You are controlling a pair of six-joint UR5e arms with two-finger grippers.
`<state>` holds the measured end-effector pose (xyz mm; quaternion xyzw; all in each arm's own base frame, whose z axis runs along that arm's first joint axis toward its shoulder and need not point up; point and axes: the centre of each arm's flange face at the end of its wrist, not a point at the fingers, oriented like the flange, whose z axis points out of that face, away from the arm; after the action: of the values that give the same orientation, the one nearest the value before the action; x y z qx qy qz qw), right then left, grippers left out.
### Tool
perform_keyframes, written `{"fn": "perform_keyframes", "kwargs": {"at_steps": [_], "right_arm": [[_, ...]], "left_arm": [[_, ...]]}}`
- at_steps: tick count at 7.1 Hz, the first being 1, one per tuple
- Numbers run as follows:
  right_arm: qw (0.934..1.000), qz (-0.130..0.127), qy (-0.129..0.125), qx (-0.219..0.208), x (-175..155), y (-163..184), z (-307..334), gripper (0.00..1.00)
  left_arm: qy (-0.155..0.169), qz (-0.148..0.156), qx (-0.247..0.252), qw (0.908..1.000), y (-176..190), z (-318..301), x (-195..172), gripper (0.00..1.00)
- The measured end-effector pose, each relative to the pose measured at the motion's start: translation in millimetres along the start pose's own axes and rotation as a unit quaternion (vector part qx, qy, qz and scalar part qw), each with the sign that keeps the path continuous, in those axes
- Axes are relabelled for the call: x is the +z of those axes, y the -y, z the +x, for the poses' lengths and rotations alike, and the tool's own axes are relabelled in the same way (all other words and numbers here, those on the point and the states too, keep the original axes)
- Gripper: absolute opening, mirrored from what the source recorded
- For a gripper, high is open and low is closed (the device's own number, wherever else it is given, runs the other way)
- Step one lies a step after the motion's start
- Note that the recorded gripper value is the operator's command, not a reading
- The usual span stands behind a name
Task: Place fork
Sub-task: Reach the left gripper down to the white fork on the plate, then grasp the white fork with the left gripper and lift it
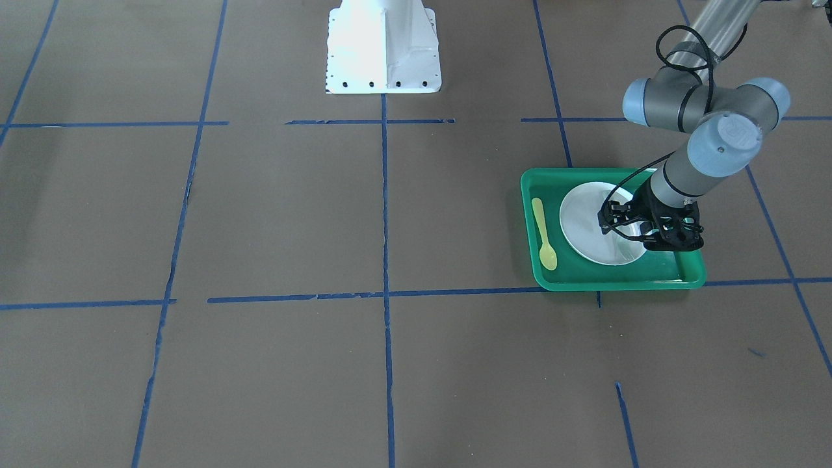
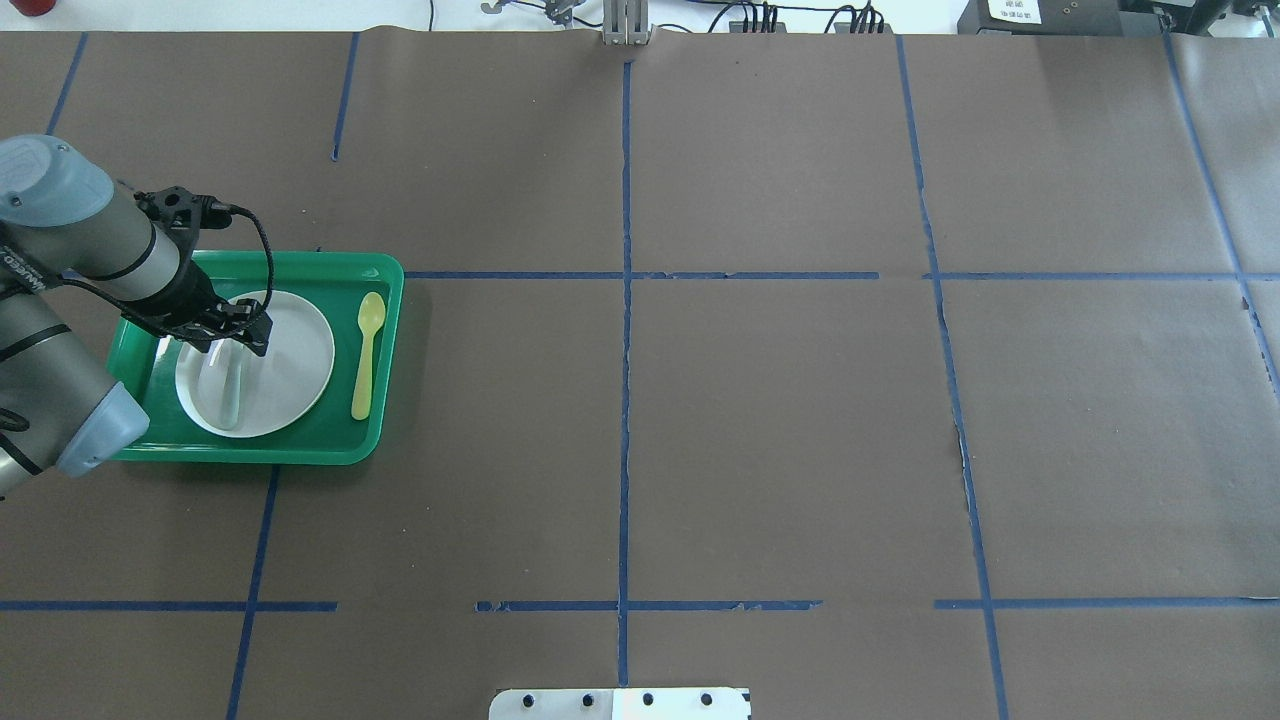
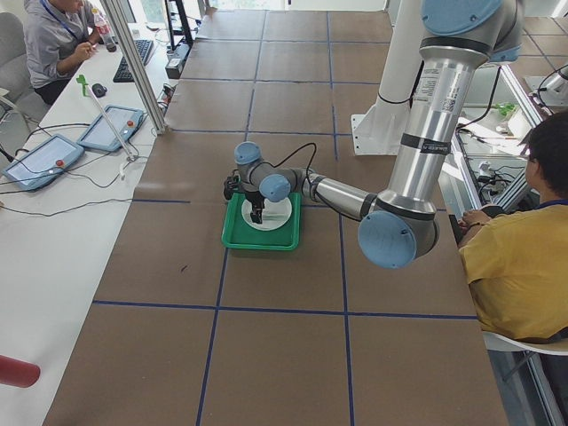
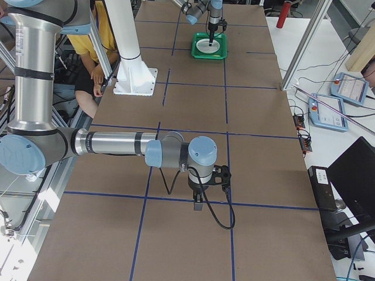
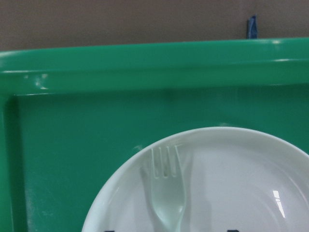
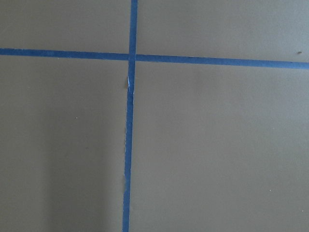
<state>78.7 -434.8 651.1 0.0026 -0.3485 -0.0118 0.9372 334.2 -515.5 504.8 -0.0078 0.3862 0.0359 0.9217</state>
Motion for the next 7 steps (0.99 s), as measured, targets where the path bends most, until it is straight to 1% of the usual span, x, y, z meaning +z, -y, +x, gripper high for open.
{"fn": "perform_keyframes", "kwargs": {"at_steps": [2,5,7], "right_arm": [[1.0000,0.000,0.000,0.000,0,0,0,1.00],[1.0000,0.000,0.000,0.000,0,0,0,1.00],[1.0000,0.000,0.000,0.000,0,0,0,1.00]], "left_arm": [[0.000,-0.001,0.001,1.0000,0,0,1,0.00],[-0.001,-0.001,0.000,1.0000,-2,0,-1,0.00],[-0.007,0.007,0.004,0.9999,-5,5,-15,0.00]]}}
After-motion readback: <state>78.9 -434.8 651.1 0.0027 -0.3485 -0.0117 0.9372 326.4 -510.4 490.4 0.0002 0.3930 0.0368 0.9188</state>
